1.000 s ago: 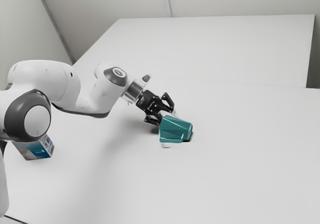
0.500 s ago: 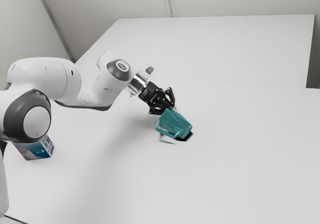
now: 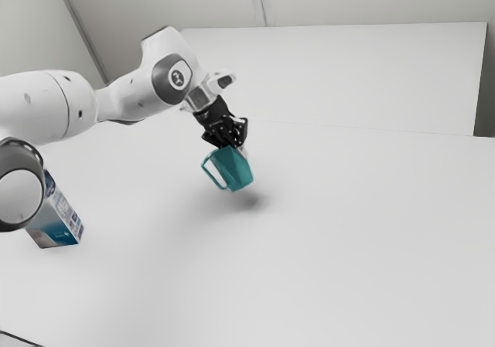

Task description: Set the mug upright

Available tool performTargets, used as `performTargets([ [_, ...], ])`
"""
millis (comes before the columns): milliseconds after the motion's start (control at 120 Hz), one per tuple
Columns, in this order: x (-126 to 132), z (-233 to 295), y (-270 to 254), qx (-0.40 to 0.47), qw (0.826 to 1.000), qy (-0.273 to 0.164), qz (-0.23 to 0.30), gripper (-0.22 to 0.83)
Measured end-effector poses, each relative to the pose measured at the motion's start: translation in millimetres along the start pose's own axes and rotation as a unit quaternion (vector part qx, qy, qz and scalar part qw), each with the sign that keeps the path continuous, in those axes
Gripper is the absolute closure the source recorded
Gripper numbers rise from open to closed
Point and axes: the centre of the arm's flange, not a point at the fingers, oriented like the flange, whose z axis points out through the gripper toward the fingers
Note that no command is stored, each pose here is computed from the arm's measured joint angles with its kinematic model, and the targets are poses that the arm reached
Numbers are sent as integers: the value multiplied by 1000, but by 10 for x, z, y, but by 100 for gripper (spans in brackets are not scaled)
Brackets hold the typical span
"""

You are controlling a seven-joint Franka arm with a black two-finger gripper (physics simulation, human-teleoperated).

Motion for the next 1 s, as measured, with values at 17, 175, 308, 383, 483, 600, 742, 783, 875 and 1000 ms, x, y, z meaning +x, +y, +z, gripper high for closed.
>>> performTargets([
  [17, -15, -22, 14, 12, 1000, 1, 7, 78],
  [175, -268, -91, 3, 109, 993, 10, 46, 79],
  [308, -558, -77, -17, 141, 988, 23, 53, 79],
  [383, -697, -40, 19, 147, 987, 27, 51, 79],
  [483, -805, 13, 81, 151, 987, 31, 44, 79],
  [600, -859, 52, 113, 152, 987, 35, 29, 79],
  [742, -911, 137, 61, 157, 987, 32, 5, 79],
  [783, -925, 166, 41, 163, 986, 31, 1, 79],
  [875, -931, 237, 20, 171, 985, 28, -8, 79],
  [1000, -924, 351, 1, 176, 984, 23, -22, 79],
])
